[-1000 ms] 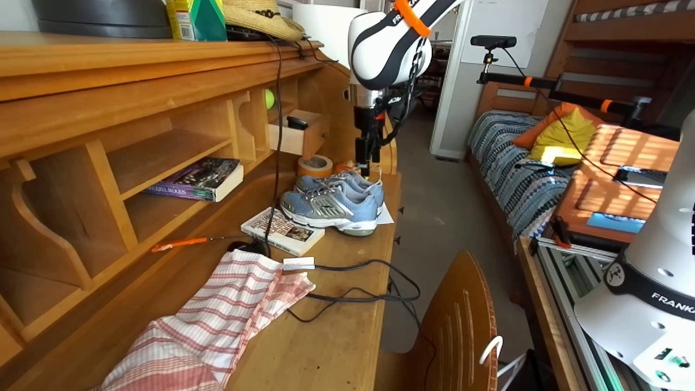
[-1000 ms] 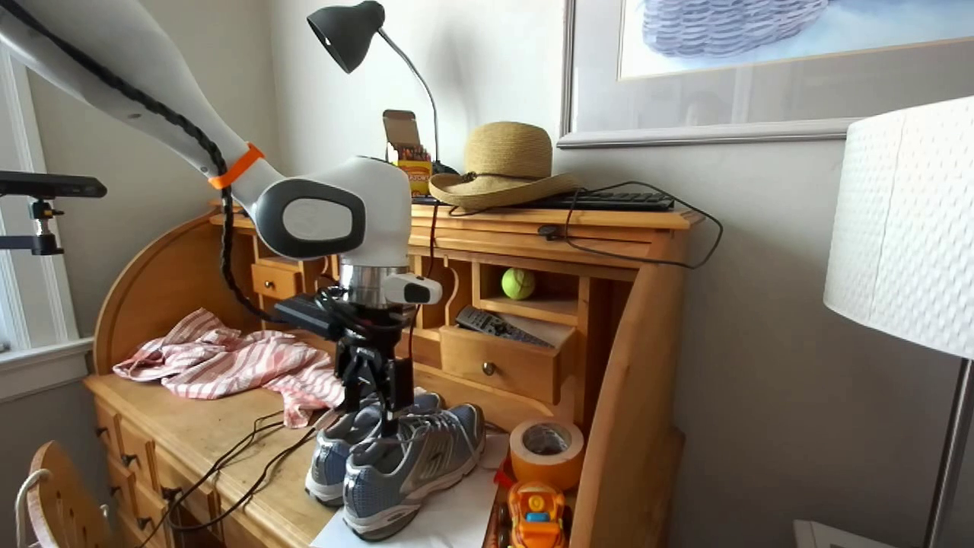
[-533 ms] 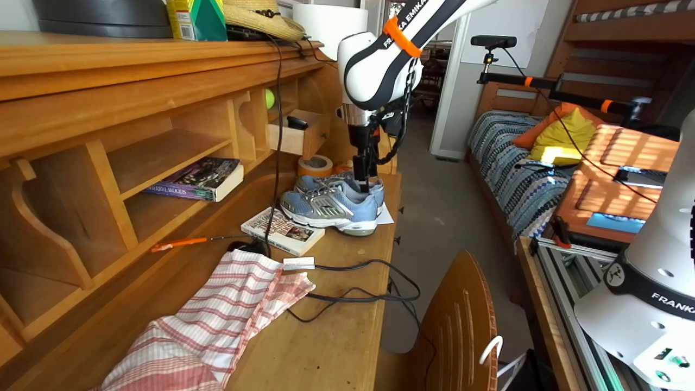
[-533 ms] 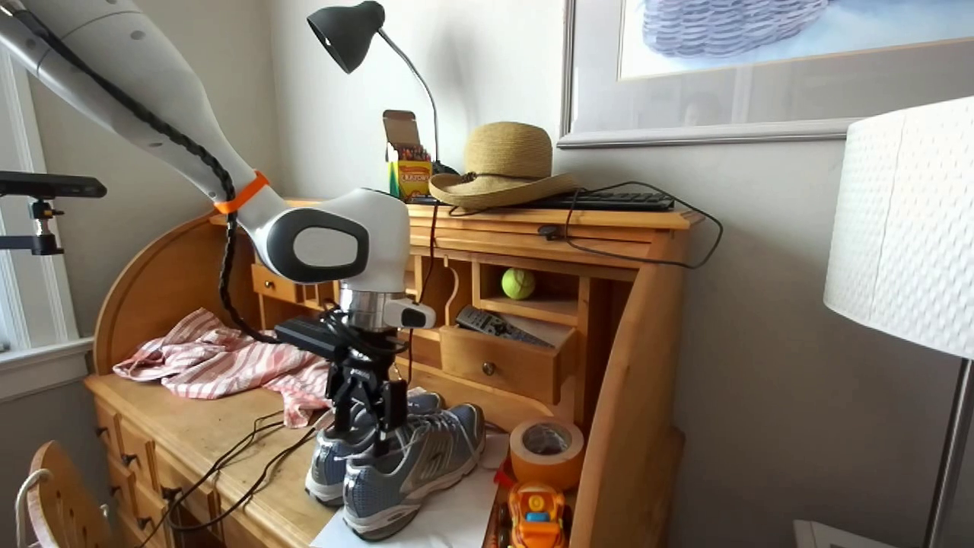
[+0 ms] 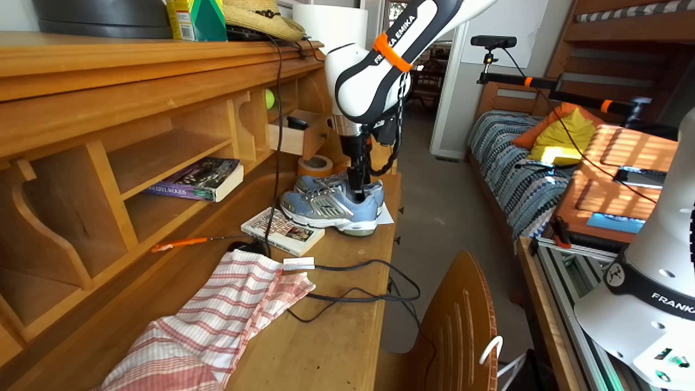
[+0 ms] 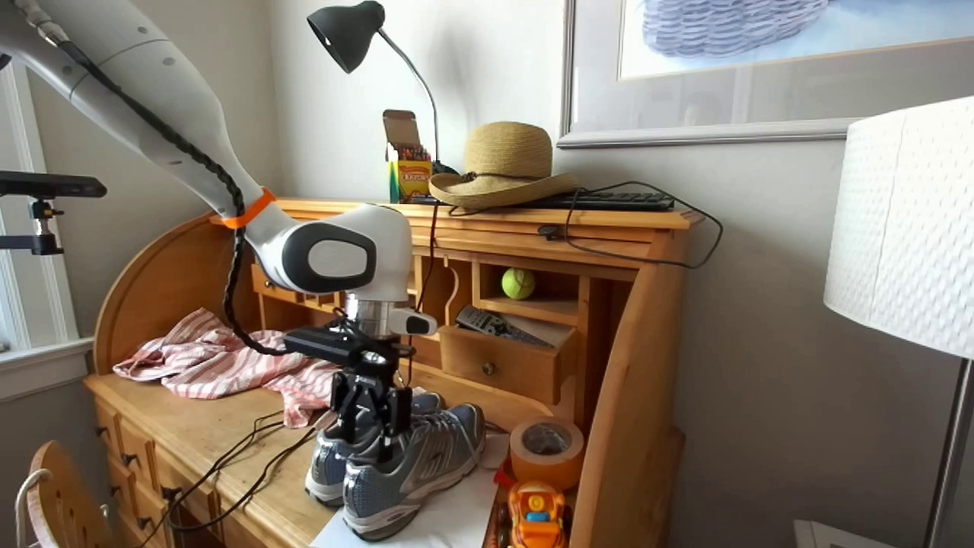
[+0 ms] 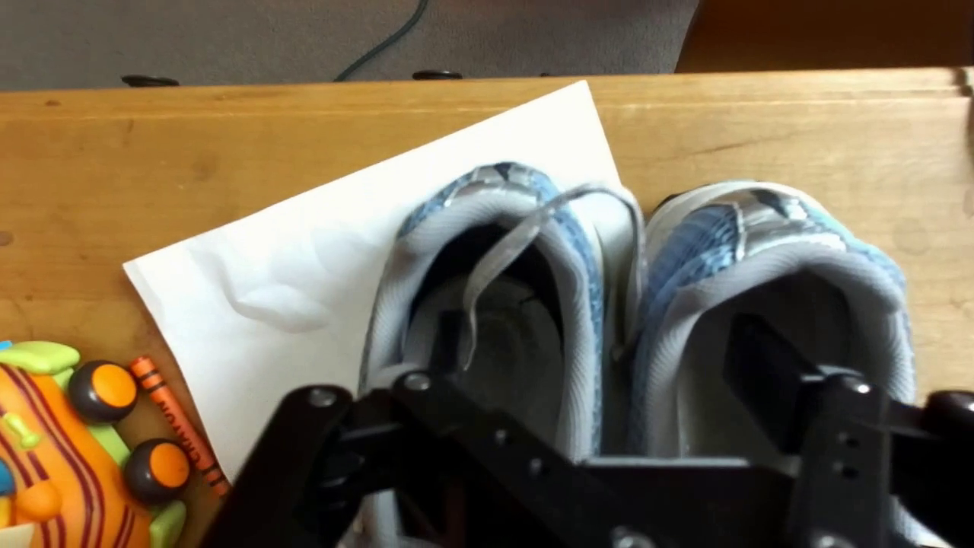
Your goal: Put the shoes on the top cabinet
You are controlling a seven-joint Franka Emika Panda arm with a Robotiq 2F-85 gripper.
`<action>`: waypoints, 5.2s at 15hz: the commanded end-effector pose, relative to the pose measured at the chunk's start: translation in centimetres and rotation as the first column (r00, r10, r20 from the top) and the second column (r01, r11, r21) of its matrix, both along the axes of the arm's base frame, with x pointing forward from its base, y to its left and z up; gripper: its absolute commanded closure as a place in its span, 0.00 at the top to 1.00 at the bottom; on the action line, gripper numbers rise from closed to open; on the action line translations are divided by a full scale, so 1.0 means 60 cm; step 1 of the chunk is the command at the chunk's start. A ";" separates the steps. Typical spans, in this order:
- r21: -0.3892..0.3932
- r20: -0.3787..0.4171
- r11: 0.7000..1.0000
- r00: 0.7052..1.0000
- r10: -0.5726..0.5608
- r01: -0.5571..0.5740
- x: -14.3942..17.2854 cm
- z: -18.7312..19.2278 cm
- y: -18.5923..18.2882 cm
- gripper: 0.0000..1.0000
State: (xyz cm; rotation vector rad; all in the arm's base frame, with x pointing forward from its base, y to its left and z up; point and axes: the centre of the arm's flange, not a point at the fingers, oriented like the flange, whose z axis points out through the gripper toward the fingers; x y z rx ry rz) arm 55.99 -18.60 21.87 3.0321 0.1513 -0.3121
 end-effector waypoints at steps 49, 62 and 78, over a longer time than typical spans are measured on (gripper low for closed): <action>0.140 0.378 0.784 0.764 0.522 -0.605 -0.260 0.618 0.337 0.15; -0.077 0.548 0.647 0.510 0.663 -0.759 -0.170 0.793 0.596 0.04; 0.061 0.599 0.755 0.629 0.495 -0.652 -0.038 0.791 0.690 0.04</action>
